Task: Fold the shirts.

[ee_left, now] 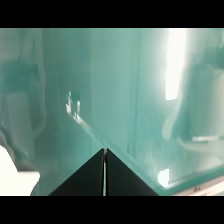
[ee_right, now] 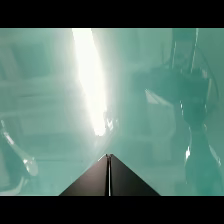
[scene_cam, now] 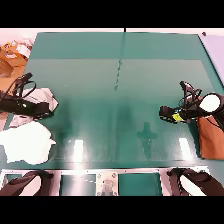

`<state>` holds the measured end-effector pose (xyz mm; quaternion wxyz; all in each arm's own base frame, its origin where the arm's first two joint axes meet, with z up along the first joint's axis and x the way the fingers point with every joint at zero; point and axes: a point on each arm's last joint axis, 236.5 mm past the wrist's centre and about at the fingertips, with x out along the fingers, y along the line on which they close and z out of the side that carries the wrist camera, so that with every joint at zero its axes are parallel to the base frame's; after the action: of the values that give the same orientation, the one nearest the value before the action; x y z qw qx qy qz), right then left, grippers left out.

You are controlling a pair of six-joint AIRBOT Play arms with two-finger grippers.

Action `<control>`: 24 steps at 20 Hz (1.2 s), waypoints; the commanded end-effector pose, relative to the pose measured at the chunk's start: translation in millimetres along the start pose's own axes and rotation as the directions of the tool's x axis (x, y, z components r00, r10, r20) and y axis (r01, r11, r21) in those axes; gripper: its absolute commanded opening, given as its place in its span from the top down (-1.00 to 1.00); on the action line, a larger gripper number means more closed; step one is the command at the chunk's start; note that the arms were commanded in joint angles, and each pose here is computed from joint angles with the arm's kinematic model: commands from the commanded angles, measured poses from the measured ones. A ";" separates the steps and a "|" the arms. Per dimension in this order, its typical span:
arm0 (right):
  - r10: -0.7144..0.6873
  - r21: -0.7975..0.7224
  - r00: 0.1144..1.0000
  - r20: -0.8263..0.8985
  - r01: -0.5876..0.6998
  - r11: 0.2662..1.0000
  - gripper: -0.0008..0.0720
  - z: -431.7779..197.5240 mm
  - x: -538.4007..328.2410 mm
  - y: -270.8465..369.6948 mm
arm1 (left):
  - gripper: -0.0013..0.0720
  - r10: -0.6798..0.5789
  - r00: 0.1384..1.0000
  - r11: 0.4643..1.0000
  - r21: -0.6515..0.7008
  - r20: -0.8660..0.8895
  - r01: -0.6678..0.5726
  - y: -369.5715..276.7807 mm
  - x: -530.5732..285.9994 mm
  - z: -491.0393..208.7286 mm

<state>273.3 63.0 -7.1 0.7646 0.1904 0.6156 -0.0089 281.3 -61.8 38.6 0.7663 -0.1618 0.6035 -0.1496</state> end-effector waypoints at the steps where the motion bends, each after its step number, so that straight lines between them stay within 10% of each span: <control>1: 0.013 -0.001 0.999 0.047 -0.013 1.000 0.94 11.0 -0.3 3.3 | 0.90 -0.003 0.995 1.000 -0.005 0.097 0.003 -0.8 -1.2 22.8; 6: 0.035 -0.003 0.991 0.125 -0.035 0.999 0.94 29.4 -1.7 8.3 | 0.90 -0.025 0.987 0.999 -0.025 0.158 0.030 -6.0 -2.9 37.4; 7: 0.043 -0.009 0.988 0.152 -0.042 0.999 0.94 35.6 -2.6 10.1 | 0.66 0.039 0.984 0.998 -0.057 0.175 -0.029 9.1 -3.9 41.5; 8: 0.047 -0.025 0.984 0.170 -0.044 0.999 0.94 40.0 -3.4 11.1 | -0.59 0.135 0.972 0.988 -0.104 0.191 -0.117 31.5 -7.0 45.3; 9: 0.050 -0.028 0.983 0.179 -0.045 0.999 0.94 42.2 -3.8 11.6 | -0.98 0.270 0.939 0.956 -0.174 0.213 -0.236 63.6 -15.0 50.6; 12: 0.058 -0.029 0.976 0.210 -0.053 0.998 0.94 49.4 -5.4 13.7 | -0.98 0.522 0.816 0.853 -0.135 0.247 -0.504 130.4 -36.2 64.9; 24: 0.071 -0.032 0.964 0.258 -0.066 0.997 0.94 60.7 -8.3 16.8 | -0.98 0.650 0.720 0.756 -0.105 0.245 -0.646 231.0 -7.4 114.0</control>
<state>331.1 58.5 15.0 0.8386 0.1999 0.5068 -0.0003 389.7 139.9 -28.2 0.8402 0.0016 0.5217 0.1481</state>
